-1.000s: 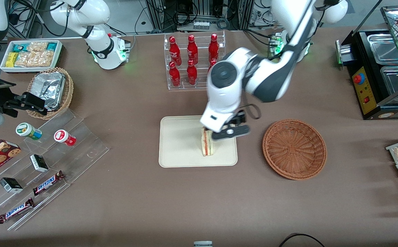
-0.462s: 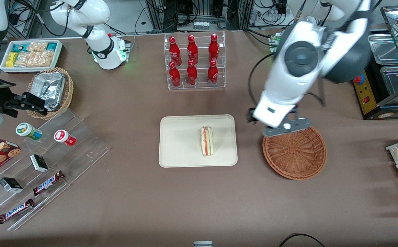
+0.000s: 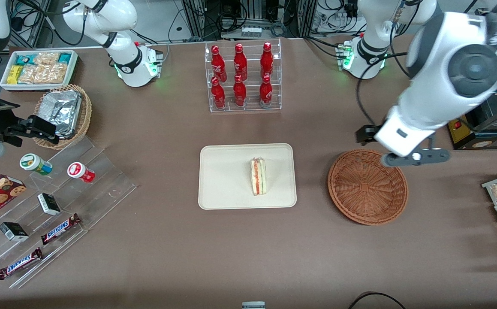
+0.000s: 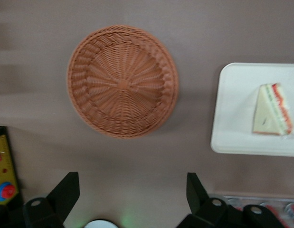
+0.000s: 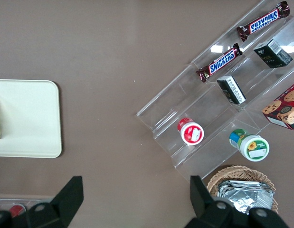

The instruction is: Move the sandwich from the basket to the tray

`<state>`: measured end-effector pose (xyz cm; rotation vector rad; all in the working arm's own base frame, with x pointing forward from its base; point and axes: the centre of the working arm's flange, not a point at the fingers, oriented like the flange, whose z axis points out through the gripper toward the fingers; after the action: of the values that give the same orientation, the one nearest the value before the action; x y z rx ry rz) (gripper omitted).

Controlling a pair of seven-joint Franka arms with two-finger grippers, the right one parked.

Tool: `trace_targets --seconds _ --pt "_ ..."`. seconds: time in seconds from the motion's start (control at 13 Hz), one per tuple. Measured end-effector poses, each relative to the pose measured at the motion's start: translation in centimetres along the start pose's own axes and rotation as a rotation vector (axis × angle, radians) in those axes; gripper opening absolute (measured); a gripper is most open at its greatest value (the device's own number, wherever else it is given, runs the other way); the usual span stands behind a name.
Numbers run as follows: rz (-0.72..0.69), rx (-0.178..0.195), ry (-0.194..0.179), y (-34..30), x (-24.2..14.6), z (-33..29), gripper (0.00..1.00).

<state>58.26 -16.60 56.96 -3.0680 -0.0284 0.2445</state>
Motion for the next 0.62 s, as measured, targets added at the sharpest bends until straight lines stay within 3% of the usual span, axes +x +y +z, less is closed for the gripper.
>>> trace_targets --seconds 0.38,0.62 --pt "0.06 -0.016 -0.024 -6.6 -1.4 0.2 1.0" --pt "0.08 -0.022 -0.015 -8.2 -3.6 0.0 1.0"
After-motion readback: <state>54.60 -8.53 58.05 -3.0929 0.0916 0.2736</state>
